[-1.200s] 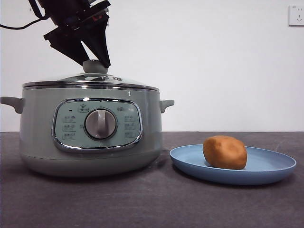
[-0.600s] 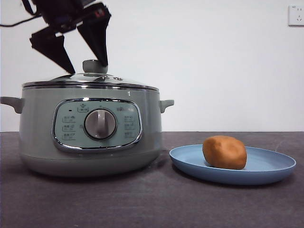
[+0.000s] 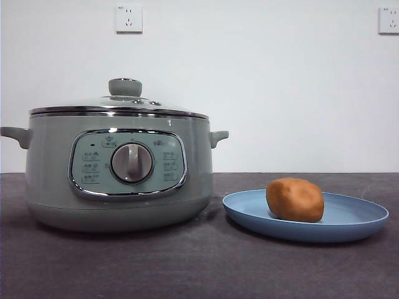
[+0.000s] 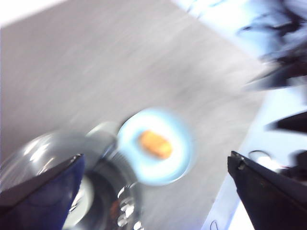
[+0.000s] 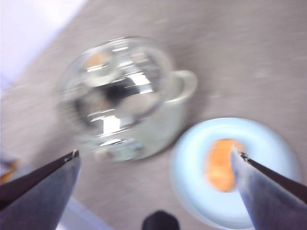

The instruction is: Take the potato out from the steamer,put the potato on the plate,close the lid

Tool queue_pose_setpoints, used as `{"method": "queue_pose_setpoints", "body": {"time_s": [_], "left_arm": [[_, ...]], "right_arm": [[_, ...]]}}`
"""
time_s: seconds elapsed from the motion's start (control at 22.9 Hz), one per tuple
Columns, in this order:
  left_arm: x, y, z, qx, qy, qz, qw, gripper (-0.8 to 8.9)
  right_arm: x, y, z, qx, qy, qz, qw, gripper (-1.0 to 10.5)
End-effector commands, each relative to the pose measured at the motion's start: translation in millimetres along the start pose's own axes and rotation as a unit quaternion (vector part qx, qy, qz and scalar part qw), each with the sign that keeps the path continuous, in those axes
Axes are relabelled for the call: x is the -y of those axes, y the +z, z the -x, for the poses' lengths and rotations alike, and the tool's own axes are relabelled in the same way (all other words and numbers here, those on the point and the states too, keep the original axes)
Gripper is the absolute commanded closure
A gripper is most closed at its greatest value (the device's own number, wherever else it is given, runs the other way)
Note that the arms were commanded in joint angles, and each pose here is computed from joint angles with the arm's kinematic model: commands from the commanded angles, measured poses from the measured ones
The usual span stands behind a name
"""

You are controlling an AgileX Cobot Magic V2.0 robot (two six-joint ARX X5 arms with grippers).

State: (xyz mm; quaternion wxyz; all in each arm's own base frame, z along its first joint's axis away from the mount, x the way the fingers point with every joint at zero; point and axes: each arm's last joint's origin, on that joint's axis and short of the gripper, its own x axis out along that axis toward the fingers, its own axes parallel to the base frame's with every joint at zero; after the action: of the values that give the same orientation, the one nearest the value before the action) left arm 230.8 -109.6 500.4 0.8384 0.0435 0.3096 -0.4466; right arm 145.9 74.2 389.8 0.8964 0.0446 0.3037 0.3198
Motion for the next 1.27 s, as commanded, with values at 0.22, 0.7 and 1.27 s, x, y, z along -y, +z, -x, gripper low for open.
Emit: {"method": "queue_pose_setpoints", "body": {"time_s": [0.22, 0.7, 1.27], "left_arm": [[17.1, -4.2, 8.6, -0.013, -0.009, -0.028, 0.999, 3.22], [21.5, -3.9, 5.1, -0.024, 0.026, -0.048, 0.998, 8.22], [18.6, -4.0, 6.4, -0.022, 0.034, -0.019, 0.999, 8.17]], "right_arm": [[-1.3, 0.2, 0.8, 0.000, 0.015, 0.003, 1.000, 4.5], [-0.6, -6.6, 1.4, -0.033, 0.013, 0.047, 0.998, 9.6], [-0.7, -7.0, 1.6, -0.034, 0.012, 0.035, 0.999, 9.6]]}}
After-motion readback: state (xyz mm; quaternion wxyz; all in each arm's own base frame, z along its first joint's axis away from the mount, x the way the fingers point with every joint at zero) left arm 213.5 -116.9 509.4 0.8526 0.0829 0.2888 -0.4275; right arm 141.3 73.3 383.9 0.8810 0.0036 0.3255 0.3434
